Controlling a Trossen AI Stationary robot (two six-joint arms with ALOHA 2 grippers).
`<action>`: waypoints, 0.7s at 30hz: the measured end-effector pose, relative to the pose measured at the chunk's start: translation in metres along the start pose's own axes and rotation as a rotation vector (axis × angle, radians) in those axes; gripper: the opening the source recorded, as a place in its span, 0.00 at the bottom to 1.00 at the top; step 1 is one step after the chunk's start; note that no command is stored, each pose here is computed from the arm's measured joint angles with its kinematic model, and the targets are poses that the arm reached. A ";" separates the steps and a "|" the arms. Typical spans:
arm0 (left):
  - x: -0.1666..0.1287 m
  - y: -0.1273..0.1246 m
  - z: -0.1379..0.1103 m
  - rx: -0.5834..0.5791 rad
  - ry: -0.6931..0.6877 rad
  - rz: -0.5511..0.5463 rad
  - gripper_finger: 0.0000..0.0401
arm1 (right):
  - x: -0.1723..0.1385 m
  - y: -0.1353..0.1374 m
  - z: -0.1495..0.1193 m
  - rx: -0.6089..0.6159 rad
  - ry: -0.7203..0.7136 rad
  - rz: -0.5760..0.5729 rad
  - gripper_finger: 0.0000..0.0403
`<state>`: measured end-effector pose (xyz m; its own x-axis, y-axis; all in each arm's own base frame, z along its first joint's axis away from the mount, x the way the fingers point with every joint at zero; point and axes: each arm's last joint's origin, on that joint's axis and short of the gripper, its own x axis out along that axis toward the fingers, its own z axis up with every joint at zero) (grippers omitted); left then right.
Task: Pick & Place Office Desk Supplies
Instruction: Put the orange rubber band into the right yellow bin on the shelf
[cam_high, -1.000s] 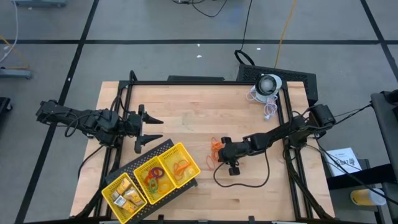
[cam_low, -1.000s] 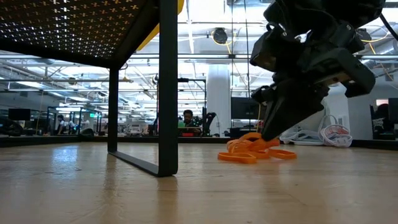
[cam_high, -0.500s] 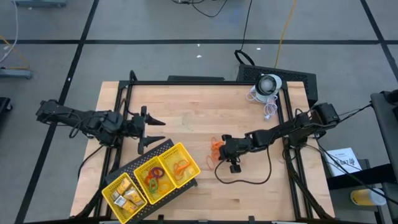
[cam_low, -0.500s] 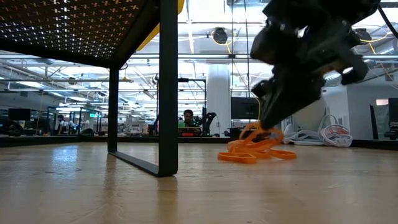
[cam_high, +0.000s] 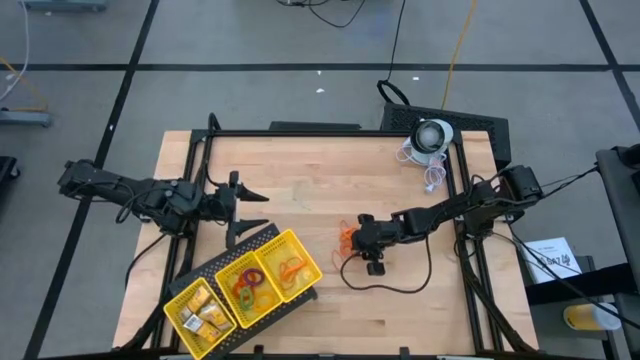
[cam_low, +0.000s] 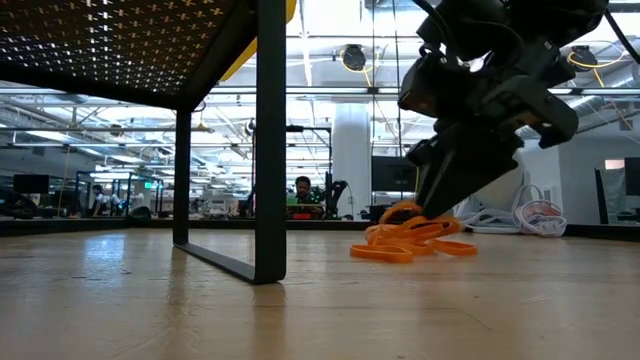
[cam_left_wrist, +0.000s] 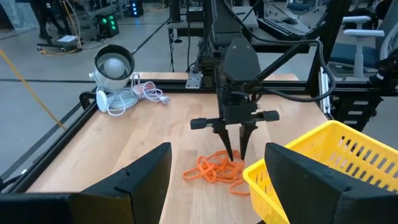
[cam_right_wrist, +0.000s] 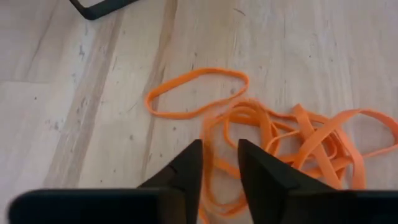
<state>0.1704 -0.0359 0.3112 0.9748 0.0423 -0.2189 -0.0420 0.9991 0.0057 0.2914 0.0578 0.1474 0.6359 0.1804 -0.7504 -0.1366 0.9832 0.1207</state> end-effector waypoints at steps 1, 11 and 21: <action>0.000 0.000 0.000 0.000 0.000 0.000 0.67 | 0.001 0.000 -0.001 0.000 0.004 0.000 0.25; 0.000 0.000 0.000 0.000 -0.001 0.000 0.67 | 0.016 0.004 -0.004 0.015 -0.004 0.020 0.39; 0.000 0.000 0.000 0.006 -0.003 0.000 0.67 | 0.016 0.006 -0.004 0.041 0.004 0.093 0.29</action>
<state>0.1704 -0.0359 0.3114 0.9755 0.0421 -0.2161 -0.0407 0.9991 0.0110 0.2977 0.0662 0.1342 0.6186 0.2711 -0.7375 -0.1640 0.9625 0.2163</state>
